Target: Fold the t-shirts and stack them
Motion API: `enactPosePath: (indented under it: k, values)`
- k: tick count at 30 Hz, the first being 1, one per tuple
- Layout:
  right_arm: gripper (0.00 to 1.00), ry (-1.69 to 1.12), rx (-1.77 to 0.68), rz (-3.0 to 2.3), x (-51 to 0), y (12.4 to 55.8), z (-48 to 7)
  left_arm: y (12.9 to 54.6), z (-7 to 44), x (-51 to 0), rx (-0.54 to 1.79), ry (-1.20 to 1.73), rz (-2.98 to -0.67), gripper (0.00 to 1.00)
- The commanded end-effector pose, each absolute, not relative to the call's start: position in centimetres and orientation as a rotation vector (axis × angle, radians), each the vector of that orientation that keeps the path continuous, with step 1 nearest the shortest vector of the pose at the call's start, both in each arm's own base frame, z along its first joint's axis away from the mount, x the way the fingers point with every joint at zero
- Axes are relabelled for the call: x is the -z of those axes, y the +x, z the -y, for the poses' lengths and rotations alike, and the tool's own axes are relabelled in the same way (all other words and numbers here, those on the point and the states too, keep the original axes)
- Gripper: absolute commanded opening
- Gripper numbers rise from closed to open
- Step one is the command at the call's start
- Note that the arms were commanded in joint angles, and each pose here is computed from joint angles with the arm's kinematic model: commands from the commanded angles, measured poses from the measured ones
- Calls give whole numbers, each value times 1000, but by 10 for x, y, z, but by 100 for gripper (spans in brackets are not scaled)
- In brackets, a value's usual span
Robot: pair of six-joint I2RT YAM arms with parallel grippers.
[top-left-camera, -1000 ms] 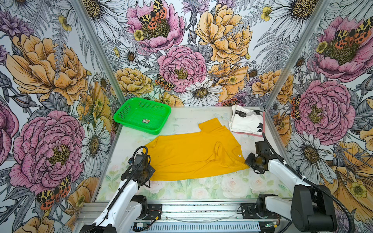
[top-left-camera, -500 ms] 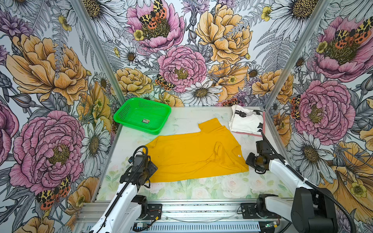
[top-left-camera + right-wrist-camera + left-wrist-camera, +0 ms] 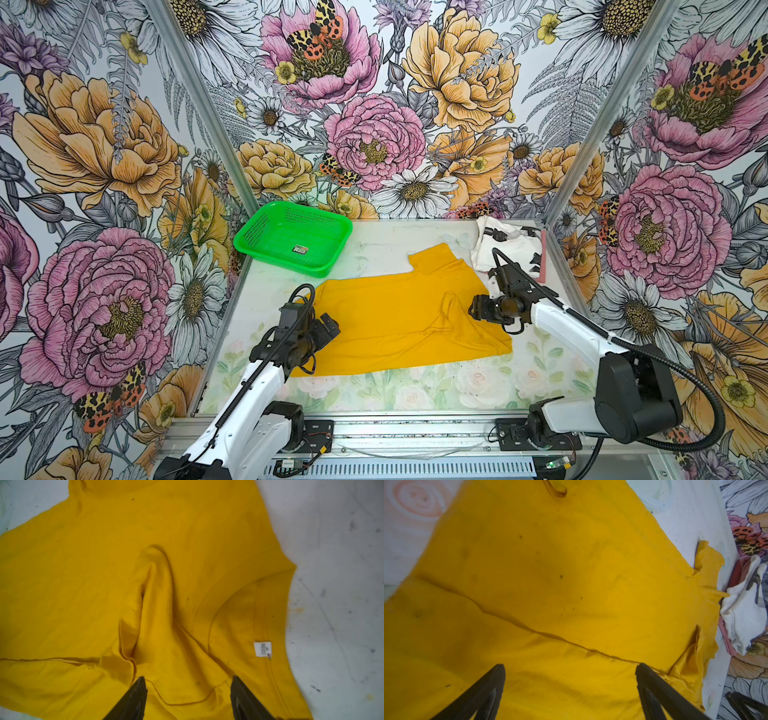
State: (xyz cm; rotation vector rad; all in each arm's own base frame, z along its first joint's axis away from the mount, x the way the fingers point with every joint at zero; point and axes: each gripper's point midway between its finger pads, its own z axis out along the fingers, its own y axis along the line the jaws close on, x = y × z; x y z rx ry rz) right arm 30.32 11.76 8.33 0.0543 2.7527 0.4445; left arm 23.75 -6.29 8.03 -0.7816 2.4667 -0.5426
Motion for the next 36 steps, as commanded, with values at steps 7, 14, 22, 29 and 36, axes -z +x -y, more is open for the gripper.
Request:
enactPosePath:
  k: [7,14,22,29,36]
  values:
    - [68,-120,-493,-2839,-62,309,-190,243,83,-98,685,-653,-2424,99]
    - [70,-141,-483,-2862,-53,308,-211,244,81,-100,690,-654,-2415,99]
    - [70,-208,-813,-2711,-89,361,-289,246,79,-105,693,-658,-2395,99]
    - [71,-155,-798,-2649,-109,375,-277,245,79,-107,707,-657,-2387,99]
    - [71,-69,-668,-2717,-86,321,-219,249,82,-103,715,-640,-2407,99]
